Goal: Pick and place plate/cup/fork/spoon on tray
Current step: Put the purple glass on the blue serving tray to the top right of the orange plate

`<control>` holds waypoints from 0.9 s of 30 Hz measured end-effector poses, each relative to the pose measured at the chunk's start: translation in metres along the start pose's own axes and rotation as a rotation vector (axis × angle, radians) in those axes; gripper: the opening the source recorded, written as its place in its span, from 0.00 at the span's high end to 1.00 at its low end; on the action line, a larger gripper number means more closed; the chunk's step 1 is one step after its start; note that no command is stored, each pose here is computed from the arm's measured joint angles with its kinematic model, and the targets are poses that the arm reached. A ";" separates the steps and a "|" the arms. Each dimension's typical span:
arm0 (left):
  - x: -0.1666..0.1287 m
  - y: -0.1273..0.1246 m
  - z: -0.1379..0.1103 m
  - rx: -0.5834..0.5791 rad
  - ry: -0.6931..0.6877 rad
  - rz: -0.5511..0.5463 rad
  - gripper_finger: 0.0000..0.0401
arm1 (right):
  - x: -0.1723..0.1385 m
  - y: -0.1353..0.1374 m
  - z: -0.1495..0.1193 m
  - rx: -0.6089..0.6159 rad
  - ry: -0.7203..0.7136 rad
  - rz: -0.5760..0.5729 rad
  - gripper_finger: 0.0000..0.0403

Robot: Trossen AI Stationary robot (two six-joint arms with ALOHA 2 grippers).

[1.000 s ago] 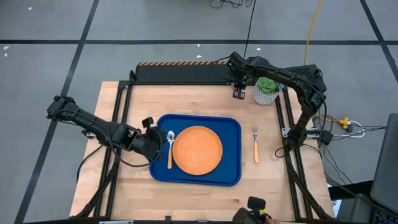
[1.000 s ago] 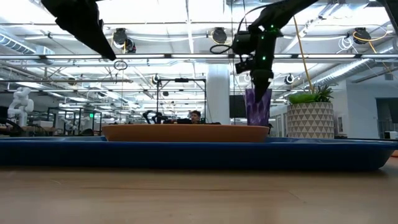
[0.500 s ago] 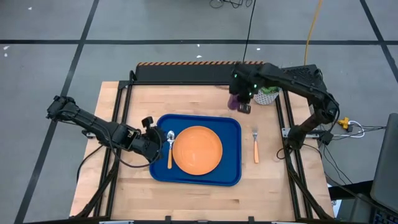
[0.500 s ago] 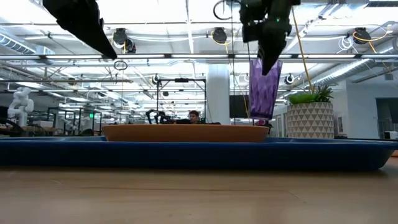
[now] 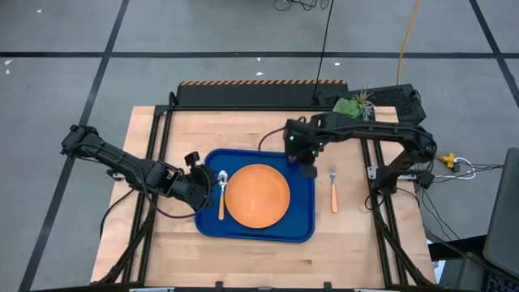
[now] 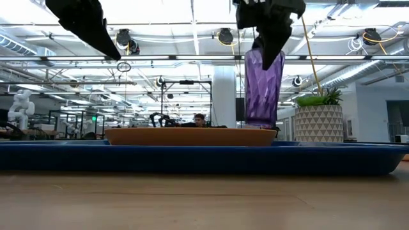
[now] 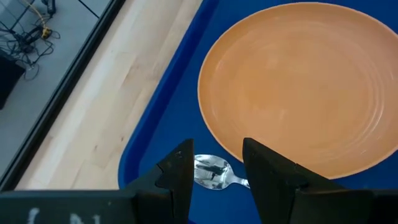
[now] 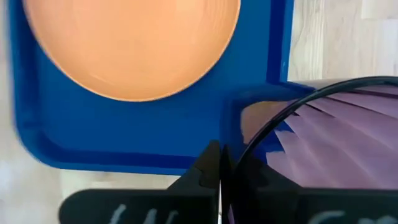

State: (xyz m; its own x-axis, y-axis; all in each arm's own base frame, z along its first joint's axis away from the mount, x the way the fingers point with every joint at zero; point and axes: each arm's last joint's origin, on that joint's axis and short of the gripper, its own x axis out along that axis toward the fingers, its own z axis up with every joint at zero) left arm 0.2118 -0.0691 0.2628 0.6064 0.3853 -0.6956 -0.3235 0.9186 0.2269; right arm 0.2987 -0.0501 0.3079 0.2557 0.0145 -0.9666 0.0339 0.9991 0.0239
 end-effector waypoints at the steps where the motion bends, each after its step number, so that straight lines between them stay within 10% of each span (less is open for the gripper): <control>1: 0.000 0.000 0.000 -0.005 0.000 -0.001 0.65 | 0.003 0.002 0.001 -0.004 0.017 -0.004 1.00; 27: 0.009 -0.013 -0.040 -0.103 0.079 0.005 0.65 | 0.054 0.008 0.002 0.027 0.136 0.016 1.00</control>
State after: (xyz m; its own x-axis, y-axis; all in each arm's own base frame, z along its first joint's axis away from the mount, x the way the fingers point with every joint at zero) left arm 0.1920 -0.0810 0.2262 0.5469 0.3784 -0.7468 -0.4021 0.9011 0.1621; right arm 0.3153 -0.0412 0.2562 0.1230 0.0374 -0.9917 0.0576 0.9973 0.0448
